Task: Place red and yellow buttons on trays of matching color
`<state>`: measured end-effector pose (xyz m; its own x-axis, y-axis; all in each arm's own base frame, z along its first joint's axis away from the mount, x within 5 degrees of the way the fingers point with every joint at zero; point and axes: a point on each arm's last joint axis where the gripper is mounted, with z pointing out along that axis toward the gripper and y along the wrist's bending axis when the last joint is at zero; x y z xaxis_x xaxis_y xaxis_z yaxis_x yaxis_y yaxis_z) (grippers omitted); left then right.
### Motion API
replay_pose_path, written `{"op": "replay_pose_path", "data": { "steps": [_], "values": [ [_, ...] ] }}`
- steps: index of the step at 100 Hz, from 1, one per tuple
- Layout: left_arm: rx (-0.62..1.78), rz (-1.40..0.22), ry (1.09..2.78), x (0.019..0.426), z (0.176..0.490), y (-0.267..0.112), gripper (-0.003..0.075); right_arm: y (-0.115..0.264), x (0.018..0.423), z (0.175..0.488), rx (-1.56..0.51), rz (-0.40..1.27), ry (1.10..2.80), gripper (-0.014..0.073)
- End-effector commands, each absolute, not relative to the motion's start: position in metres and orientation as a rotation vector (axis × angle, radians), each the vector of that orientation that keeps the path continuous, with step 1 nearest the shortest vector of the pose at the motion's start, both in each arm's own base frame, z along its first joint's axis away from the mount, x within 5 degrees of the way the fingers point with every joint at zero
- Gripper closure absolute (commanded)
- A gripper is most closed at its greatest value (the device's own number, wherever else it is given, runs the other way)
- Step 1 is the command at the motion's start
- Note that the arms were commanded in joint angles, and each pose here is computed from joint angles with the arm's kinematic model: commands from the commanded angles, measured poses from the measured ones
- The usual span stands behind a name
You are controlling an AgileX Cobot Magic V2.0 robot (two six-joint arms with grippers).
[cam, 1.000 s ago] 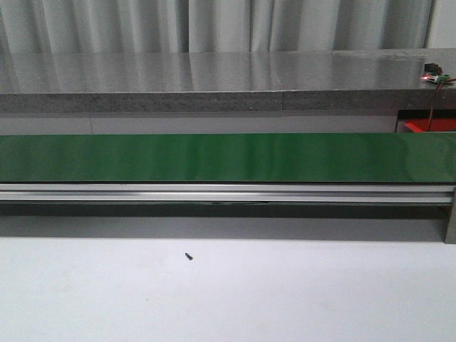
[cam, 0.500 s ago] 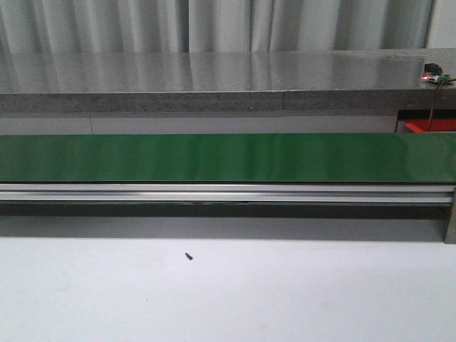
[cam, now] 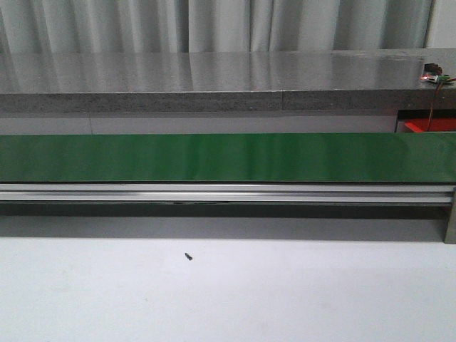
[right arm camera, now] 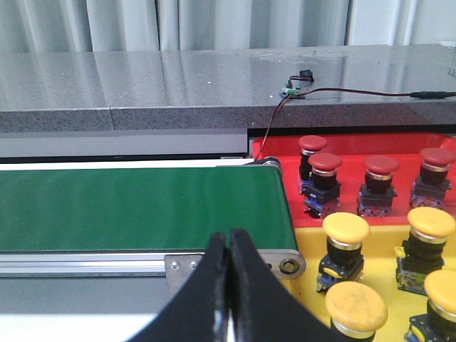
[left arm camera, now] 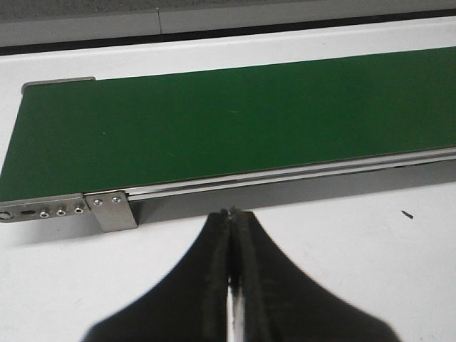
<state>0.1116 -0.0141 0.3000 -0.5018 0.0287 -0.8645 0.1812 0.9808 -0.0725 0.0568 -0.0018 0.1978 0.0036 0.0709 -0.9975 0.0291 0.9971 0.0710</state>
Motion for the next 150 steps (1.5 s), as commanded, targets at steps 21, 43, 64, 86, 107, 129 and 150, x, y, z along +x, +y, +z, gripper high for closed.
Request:
{"op": "replay_pose_path", "data": {
  "steps": [21, 43, 64, 86, 107, 129, 150],
  "values": [
    [0.101, -0.06, 1.785, 0.118, 0.33, -0.008, 0.074, -0.001, 0.054, 0.212, 0.067, 0.036, 1.453, 0.0717],
    [0.034, -0.037, 1.593, 0.116, 0.319, -0.005, 0.074, -0.001, 0.054, 0.212, 0.067, 0.036, 1.453, 0.0717],
    [0.011, -0.076, 1.482, 0.098, 0.29, -0.005, 0.074, -0.001, 0.054, 0.212, 0.067, 0.036, 1.453, 0.0717],
    [0.018, -0.094, 1.425, 0.077, 0.265, -0.005, 0.074, -0.001, 0.054, 0.212, 0.067, 0.036, 1.453, 0.0717],
    [0.015, -0.091, 1.41, 0.06, 0.243, -0.004, 0.074, -0.001, 0.054, 0.212, 0.067, 0.036, 1.453, 0.0717],
    [0.008, -0.093, 1.405, 0.053, 0.213, -0.003, 0.074, -0.001, 0.054, 0.212, 0.067, 0.036, 1.453, 0.0717],
    [0.017, -0.037, 1.467, 0.055, 0.202, -0.002, 0.074, -0.001, 0.054, 0.212, 0.067, 0.036, 1.452, 0.0717]
  ]
}}
